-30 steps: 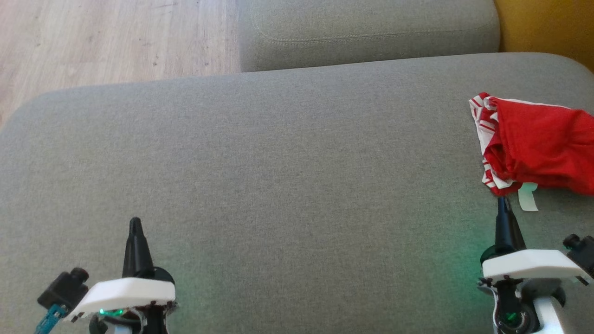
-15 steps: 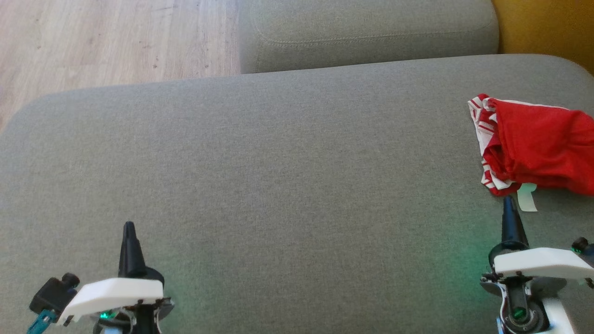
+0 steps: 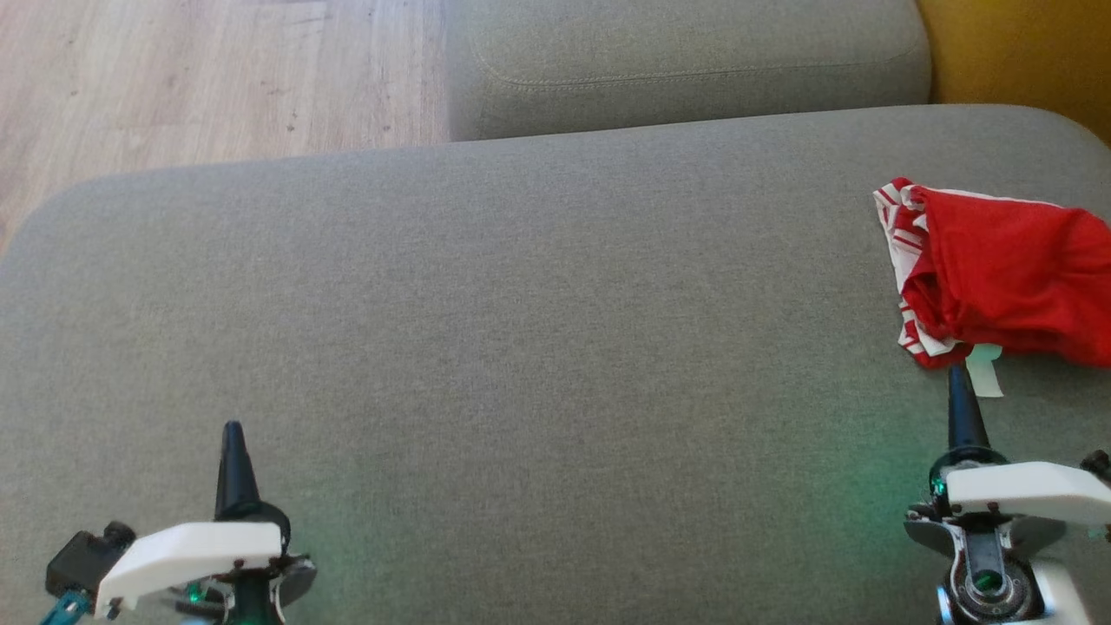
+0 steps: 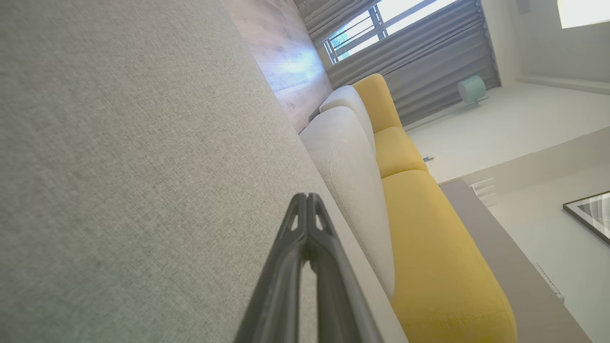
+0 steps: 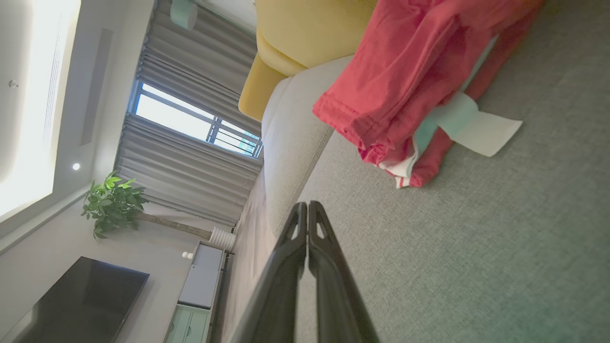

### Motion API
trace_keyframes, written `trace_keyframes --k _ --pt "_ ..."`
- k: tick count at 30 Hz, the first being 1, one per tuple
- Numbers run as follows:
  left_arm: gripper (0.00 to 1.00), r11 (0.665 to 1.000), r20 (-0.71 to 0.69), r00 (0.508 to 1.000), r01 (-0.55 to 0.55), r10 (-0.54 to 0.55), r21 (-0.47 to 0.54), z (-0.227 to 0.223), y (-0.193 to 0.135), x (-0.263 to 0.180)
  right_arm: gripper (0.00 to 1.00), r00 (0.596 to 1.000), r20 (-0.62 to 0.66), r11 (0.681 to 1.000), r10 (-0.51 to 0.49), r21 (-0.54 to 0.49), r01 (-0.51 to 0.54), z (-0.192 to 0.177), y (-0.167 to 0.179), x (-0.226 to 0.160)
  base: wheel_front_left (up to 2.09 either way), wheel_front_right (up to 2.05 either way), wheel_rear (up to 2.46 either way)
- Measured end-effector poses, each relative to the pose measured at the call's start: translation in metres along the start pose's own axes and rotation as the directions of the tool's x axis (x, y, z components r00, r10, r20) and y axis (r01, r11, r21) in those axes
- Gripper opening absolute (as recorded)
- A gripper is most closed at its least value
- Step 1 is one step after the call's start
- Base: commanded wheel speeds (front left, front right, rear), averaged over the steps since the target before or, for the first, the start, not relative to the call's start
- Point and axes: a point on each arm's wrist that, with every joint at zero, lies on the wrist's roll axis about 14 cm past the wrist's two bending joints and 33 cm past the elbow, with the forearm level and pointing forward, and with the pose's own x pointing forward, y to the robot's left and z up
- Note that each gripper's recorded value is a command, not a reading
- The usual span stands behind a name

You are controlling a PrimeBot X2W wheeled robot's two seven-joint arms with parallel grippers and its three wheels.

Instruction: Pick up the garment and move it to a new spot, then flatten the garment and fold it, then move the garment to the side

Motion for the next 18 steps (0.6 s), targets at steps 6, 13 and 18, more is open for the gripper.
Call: trace_keyframes --k 6,13,18 --pt "0.0 0.998 -0.003 1.0 0.005 -0.005 -0.06 0.0011 -0.0003 -0.0002 0.0 1.0 0.004 0.998 0.003 0.067 -0.003 0.0025 0.0009 -0.0002 0.0 0.0 0.0" --pt "0.0 0.992 -0.008 1.0 0.005 -0.006 -0.13 0.0018 -0.0003 -0.0002 0.0 1.0 0.007 0.989 0.012 0.146 -0.013 0.0055 0.0033 -0.0003 0.0 0.0 0.0" --pt "0.0 0.983 -0.002 1.0 0.013 -0.014 -0.182 0.006 -0.0016 0.0008 0.0 1.0 0.007 0.979 0.019 0.201 -0.02 0.0068 0.005 -0.0005 0.0 0.0 0.0"
